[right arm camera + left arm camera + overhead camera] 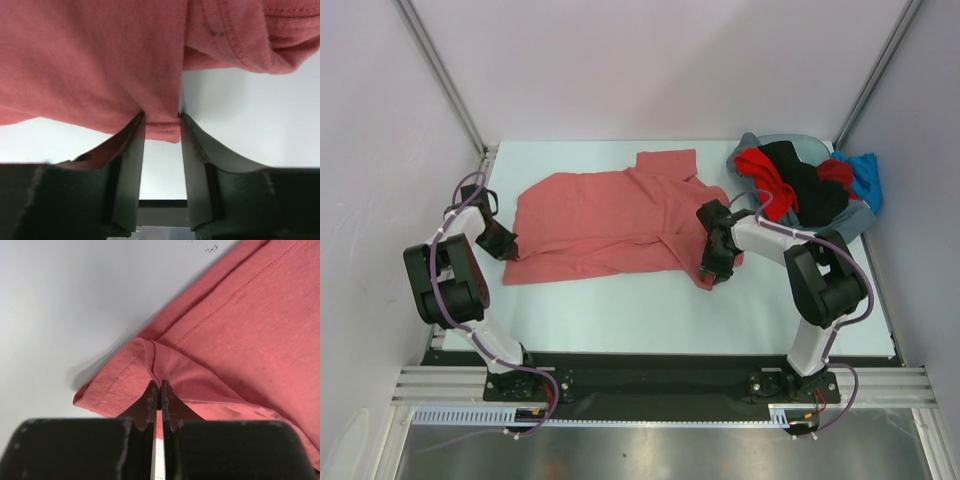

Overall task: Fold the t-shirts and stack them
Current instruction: Flatten the tshirt out

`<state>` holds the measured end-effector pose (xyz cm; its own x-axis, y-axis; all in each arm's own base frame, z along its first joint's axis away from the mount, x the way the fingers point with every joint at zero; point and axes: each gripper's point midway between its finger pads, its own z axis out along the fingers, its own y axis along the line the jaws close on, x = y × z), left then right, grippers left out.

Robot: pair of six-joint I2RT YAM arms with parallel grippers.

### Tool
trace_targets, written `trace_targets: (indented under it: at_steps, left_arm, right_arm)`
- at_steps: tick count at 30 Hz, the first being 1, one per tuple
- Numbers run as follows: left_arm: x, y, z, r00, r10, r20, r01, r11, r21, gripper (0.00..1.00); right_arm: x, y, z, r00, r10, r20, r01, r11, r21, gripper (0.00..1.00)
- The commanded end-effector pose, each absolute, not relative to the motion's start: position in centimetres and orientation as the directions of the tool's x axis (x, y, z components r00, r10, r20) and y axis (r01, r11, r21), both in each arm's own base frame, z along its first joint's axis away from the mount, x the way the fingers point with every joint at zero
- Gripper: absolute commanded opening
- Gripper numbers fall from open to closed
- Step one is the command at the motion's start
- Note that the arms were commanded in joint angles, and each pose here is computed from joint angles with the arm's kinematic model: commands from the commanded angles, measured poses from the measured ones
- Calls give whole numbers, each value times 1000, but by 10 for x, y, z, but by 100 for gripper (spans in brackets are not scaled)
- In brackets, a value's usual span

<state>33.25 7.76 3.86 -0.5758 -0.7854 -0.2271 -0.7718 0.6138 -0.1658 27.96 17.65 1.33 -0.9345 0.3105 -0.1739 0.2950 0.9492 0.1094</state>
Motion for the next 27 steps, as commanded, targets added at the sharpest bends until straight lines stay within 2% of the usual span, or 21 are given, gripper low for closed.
trace_targets:
  at_steps: [1,3,7,13,16,17,20,27]
  left_arm:
    - [332,81,53,-576,-772,-270,-755,629,-186,5]
    - [332,81,53,-575,-772,-272,-755,629,-187,5]
    - [332,82,53,-570,-776,-270,-758,623,-192,6]
    - [330,81,53,-568,-779,-266,-762,620,-187,6]
    - [325,80,57,-553,-792,-258,-773,604,-195,19]
    - [322,79,59,-550,-796,-253,-776,599,-197,31]
    - [318,76,72,-521,-811,-266,-785,578,-223,48]
    - [310,74,80,-438,-858,-269,-828,502,-250,61]
  right_arm:
    - [258,152,-25,-929,349,-120,356,933,-41,32]
    - [260,146,-24,-918,370,-141,377,926,-28,24]
    - [261,135,-12,-900,398,-178,404,915,0,0]
    - [258,122,18,-891,383,-243,377,923,73,0]
    - [260,127,36,-891,350,-289,322,936,141,0]
    - [261,128,43,-886,349,-305,313,936,162,0]
    - [263,135,47,-887,347,-306,294,934,205,0]
    - [264,143,43,-900,327,-287,264,935,236,0]
